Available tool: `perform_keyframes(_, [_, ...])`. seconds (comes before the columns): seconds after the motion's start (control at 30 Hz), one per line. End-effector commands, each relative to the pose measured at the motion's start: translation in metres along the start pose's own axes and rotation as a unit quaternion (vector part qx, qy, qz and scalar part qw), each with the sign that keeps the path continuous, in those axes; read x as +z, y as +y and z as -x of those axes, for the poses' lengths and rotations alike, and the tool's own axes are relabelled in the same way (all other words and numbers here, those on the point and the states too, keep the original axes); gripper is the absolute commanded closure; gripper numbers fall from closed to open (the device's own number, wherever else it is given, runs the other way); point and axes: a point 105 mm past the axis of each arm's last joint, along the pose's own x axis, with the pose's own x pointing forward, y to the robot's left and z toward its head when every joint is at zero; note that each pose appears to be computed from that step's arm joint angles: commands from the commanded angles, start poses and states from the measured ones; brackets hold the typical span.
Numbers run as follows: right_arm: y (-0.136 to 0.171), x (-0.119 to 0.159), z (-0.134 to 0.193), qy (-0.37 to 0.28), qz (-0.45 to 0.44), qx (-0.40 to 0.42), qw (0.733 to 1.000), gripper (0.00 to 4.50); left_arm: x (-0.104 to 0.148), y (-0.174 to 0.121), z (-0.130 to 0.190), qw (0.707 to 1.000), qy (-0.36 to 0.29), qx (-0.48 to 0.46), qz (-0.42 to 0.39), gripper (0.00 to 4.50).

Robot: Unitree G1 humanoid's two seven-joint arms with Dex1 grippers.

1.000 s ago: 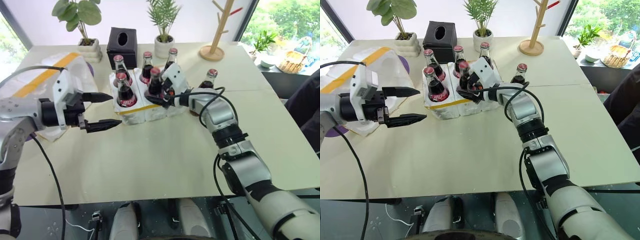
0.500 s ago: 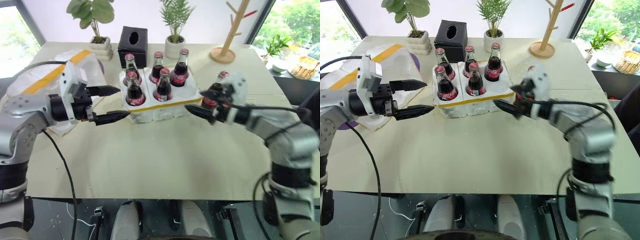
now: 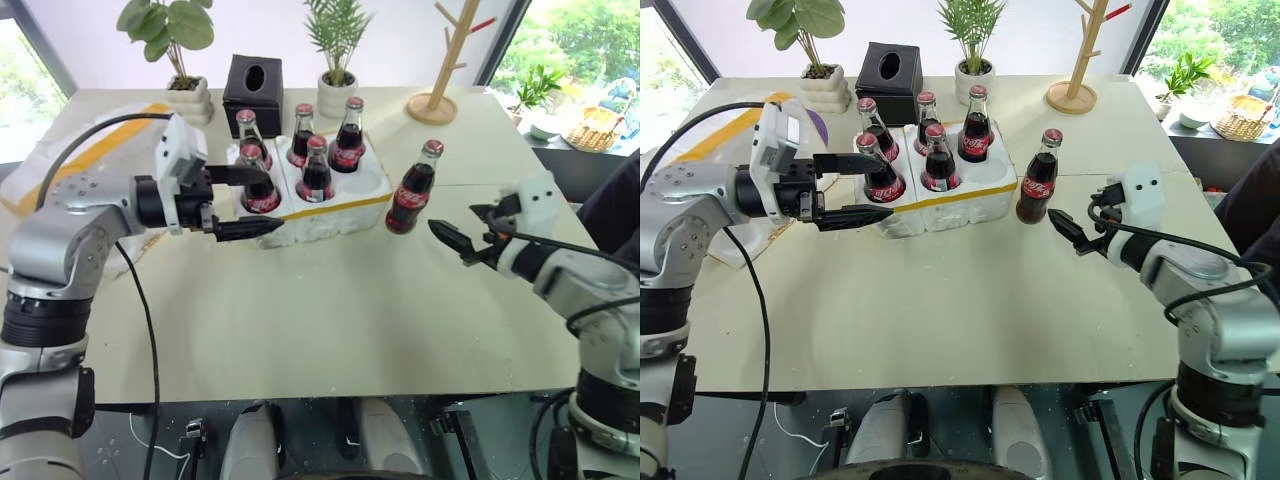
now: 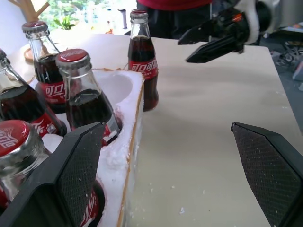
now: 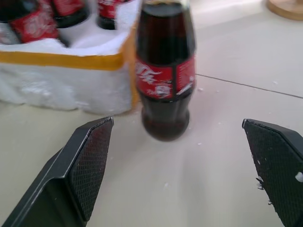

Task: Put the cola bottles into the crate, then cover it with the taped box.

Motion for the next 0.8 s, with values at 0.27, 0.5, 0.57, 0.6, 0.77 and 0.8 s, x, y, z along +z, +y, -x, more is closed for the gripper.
perform_keyframes(0.27, [-0.001, 0.020, -0.045, -0.053, 0.009, 0.018, 0.998, 0.03, 0.009, 0.000, 0.006, 0.999, 0.005, 0.010, -0.035, 0.00])
perform_keyframes(0.5, [0.004, 0.018, -0.074, -0.053, 0.011, 0.037, 0.998, 0.03, 0.008, 0.000, 0.009, 0.999, 0.012, 0.017, -0.038, 0.00])
perform_keyframes(0.57, [0.001, 0.017, -0.081, -0.057, 0.010, 0.029, 0.998, 0.26, 0.007, 0.001, 0.010, 0.999, 0.012, 0.018, -0.039, 0.00])
perform_keyframes(0.6, [0.000, 0.018, -0.084, -0.060, 0.009, 0.026, 0.998, 0.53, 0.007, 0.001, 0.009, 0.999, 0.012, 0.018, -0.039, 0.00])
perform_keyframes(0.77, [-0.011, 0.041, -0.078, -0.097, 0.028, 0.022, 0.995, 1.75, 0.009, 0.001, 0.010, 0.999, 0.011, 0.023, -0.041, 0.00])
perform_keyframes(0.8, [-0.015, 0.049, -0.075, -0.107, 0.034, 0.017, 0.994, 1.75, 0.009, 0.001, 0.010, 0.999, 0.011, 0.025, -0.041, 0.00])
